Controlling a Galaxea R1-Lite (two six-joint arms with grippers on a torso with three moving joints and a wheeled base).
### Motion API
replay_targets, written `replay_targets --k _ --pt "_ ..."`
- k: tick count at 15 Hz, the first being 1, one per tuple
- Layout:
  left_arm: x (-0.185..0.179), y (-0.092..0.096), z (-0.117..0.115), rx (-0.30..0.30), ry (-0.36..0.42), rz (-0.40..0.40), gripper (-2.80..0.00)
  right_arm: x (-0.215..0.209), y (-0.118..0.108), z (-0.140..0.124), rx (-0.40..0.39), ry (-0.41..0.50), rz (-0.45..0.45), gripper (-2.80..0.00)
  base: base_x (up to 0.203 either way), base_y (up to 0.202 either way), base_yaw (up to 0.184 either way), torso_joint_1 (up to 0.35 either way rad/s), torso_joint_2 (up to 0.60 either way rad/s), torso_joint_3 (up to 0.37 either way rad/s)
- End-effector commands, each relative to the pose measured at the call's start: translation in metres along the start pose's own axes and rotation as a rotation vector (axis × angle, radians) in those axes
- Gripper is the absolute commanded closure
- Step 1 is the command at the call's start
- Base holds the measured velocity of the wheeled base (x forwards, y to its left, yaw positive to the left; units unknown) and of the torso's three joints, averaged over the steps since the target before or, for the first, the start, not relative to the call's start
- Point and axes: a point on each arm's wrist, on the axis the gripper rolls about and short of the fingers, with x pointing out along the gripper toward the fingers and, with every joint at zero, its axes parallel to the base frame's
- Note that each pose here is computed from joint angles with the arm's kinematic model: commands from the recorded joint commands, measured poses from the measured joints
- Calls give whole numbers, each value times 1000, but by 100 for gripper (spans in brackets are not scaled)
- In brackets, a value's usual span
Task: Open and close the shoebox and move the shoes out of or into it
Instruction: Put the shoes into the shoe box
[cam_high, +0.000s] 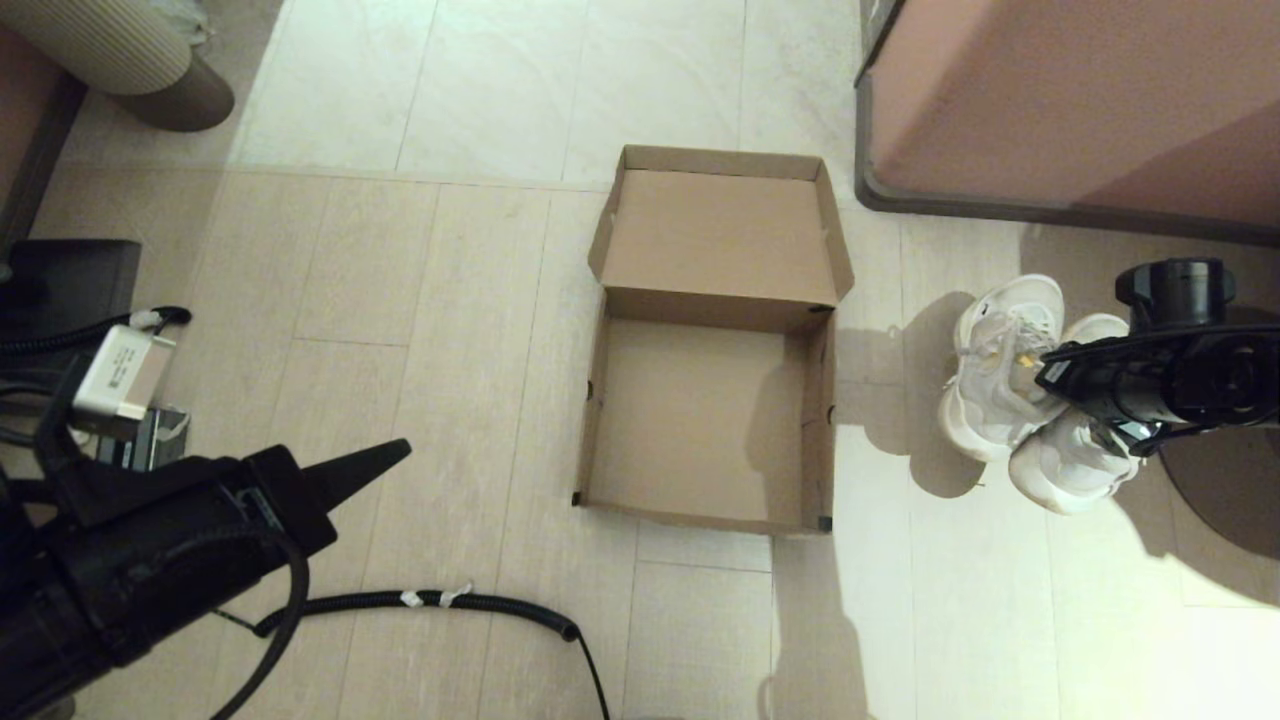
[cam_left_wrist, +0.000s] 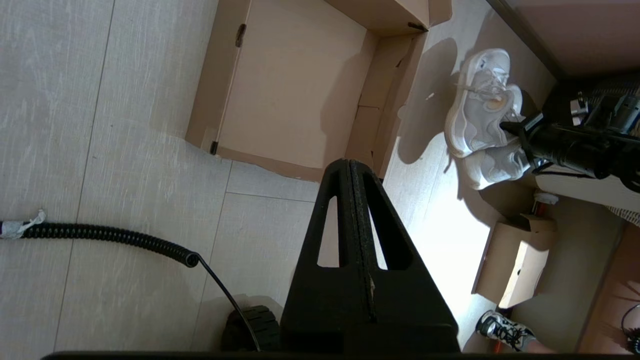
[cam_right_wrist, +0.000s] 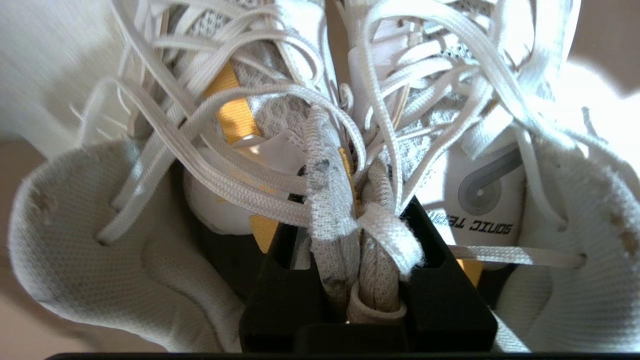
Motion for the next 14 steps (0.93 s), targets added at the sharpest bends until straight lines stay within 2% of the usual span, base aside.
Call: replay_targets --k 1,4,5,6,8,10,14 --pt "-1 0 1 -3 -6 -4 0 -1 1 -2 30 4 2 0 0 0 0 0 0 0" --pt "3 -1 1 -3 1 -4 0 -20 15 13 13 -38 76 0 0 0 0 0 0 0" --pt "5 0 0 -3 6 -1 0 -34 22 15 -26 -31 126 0 0 0 0 0 0 0" --pt "7 0 1 -3 8 2 0 -52 32 12 -97 -8 187 0 0 0 0 0 0 0" --pt "9 -1 2 -1 6 2 0 -85 56 -11 -232 46 310 0 0 0 0 0 0 0" --pt "15 1 -1 -2 23 20 0 -115 82 -40 -323 97 420 0 0 0 0 0 0 0" --pt "34 4 -4 -3 51 50 0 -154 115 -88 -422 127 497 0 0 0 0 0 0 0"
